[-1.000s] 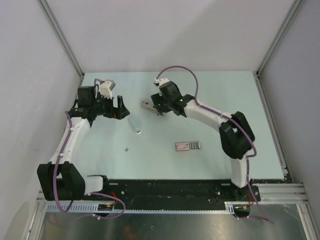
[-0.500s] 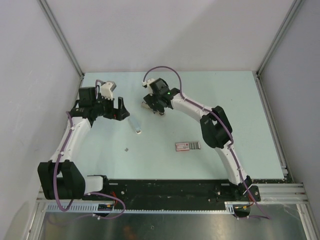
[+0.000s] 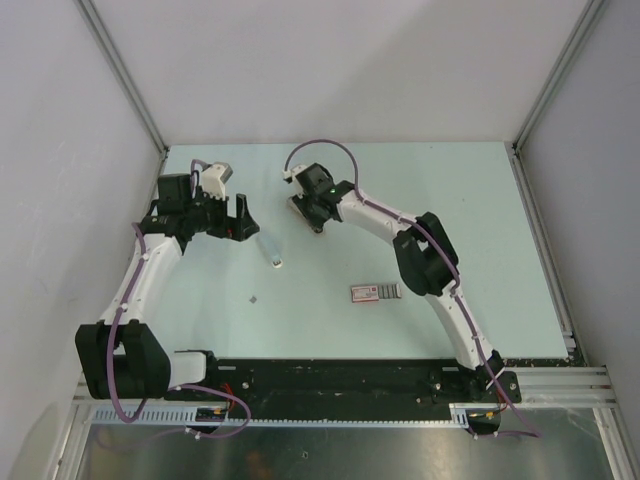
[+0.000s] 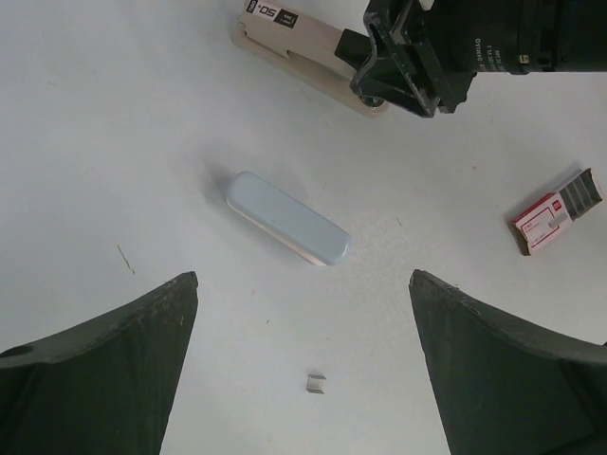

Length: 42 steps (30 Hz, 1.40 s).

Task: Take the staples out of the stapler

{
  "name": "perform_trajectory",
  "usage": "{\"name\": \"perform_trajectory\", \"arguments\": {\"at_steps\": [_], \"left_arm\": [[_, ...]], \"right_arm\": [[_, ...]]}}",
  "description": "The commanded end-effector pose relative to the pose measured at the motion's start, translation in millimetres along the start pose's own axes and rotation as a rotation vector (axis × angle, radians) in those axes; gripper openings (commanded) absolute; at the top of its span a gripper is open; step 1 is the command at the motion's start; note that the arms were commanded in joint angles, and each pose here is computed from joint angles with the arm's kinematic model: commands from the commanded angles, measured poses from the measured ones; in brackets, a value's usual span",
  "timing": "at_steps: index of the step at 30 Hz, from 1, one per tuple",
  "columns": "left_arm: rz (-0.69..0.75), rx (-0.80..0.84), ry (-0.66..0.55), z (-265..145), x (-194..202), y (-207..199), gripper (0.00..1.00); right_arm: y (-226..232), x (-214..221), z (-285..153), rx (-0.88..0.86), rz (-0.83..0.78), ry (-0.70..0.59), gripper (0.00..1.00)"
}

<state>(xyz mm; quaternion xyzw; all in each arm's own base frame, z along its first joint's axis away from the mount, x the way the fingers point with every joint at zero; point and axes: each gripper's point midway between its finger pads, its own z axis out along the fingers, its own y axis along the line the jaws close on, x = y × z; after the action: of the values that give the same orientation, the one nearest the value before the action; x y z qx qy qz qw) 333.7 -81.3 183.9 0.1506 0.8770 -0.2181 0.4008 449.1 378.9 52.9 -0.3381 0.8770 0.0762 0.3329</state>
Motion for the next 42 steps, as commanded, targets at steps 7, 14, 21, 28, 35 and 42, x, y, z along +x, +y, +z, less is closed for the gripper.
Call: {"name": "perform_trajectory", "arguments": {"at_steps": [7, 14, 21, 28, 35, 42], "left_arm": [[0.175, -0.005, 0.022, 17, 4, -28, 0.98], [0.161, 0.063, 0.051, 48, 4, -51, 0.88], [0.175, 0.165, 0.087, 75, 15, -87, 0.86], [0.151, 0.293, 0.105, 91, 28, -117, 0.91], [0.157, 0.384, 0.107, 102, 36, -127, 0.91], [0.152, 0.430, 0.100, 103, 37, -134, 0.89]], "right_arm": [[0, -24, -50, -0.017, 0.263, -0.094, 0.01], [-19, -8, -97, -0.143, 0.598, -0.214, 0.00], [-18, 1, -115, -0.066, 0.735, -0.242, 0.00], [-17, -17, -132, -0.023, 0.870, -0.318, 0.00], [-13, -32, -160, -0.023, 0.910, -0.381, 0.00], [-2, -35, -173, -0.048, 0.918, -0.390, 0.00]]}}
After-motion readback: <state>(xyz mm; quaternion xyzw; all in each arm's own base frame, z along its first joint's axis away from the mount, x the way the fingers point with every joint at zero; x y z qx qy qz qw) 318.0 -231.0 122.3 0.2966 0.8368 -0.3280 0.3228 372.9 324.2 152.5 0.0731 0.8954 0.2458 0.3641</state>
